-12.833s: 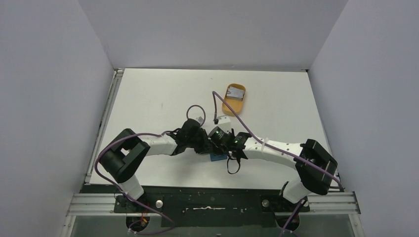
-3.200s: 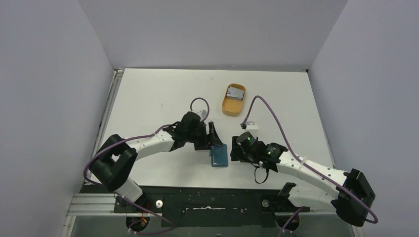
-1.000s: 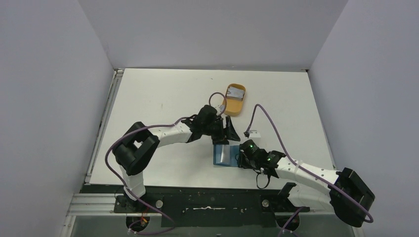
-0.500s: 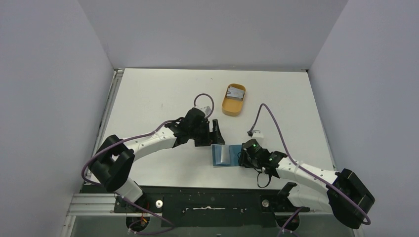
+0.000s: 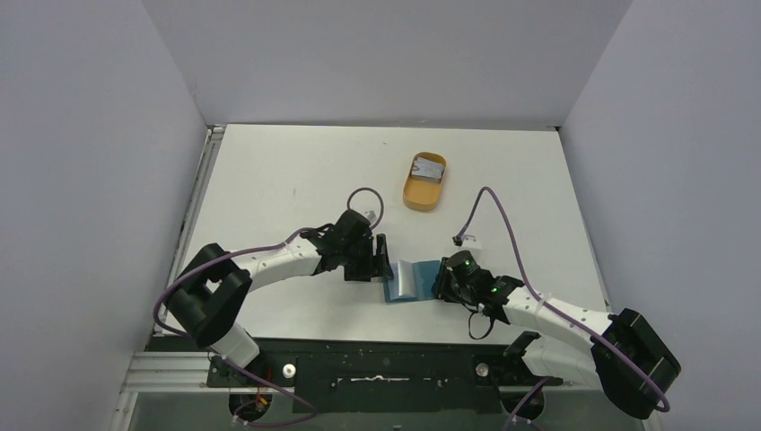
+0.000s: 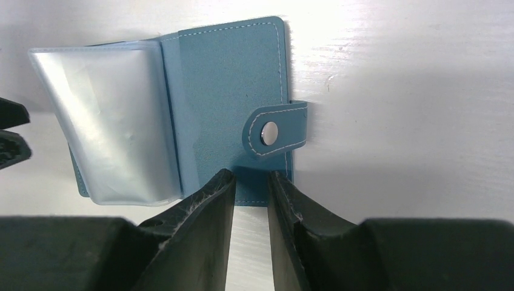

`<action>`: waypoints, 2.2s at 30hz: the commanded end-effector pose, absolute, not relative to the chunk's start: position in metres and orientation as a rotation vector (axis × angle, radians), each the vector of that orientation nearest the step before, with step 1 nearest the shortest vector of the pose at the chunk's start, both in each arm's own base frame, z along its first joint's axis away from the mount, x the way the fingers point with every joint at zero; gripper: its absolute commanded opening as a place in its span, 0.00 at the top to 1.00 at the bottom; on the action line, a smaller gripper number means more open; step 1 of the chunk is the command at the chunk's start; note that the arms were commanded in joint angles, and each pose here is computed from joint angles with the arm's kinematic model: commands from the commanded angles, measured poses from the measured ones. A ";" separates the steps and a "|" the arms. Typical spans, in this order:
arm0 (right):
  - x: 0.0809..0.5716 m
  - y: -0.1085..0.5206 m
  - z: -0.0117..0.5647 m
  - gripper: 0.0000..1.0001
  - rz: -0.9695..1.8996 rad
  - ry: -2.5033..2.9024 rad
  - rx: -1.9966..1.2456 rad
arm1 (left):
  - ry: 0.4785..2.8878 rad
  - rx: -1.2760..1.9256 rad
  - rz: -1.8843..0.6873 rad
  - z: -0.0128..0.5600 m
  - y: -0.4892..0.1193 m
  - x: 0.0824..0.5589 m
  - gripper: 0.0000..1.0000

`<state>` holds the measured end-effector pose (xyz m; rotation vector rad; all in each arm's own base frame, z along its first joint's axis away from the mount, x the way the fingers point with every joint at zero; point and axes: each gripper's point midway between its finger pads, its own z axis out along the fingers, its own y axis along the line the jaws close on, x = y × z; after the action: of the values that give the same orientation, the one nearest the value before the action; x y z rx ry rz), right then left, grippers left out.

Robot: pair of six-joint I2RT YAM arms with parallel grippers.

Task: Put the credit cards into the card holder
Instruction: Open the card holder at the center of the board.

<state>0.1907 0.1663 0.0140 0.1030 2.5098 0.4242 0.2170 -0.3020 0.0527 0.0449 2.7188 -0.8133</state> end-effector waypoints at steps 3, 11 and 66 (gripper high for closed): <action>0.183 0.156 -0.001 0.72 0.391 2.555 0.115 | 2.731 0.048 -0.882 0.041 -0.310 0.213 0.40; 0.182 0.156 -0.001 0.73 0.403 2.554 0.118 | 2.746 0.052 -0.915 0.032 -0.319 0.210 0.51; 0.205 0.221 0.102 0.38 0.635 2.468 -0.077 | 2.635 0.201 -1.181 0.055 -0.364 0.207 1.00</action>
<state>0.1960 0.1931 0.1017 -0.0140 2.4759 0.5615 0.2001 -0.3506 0.0346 0.1513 2.7024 -1.1164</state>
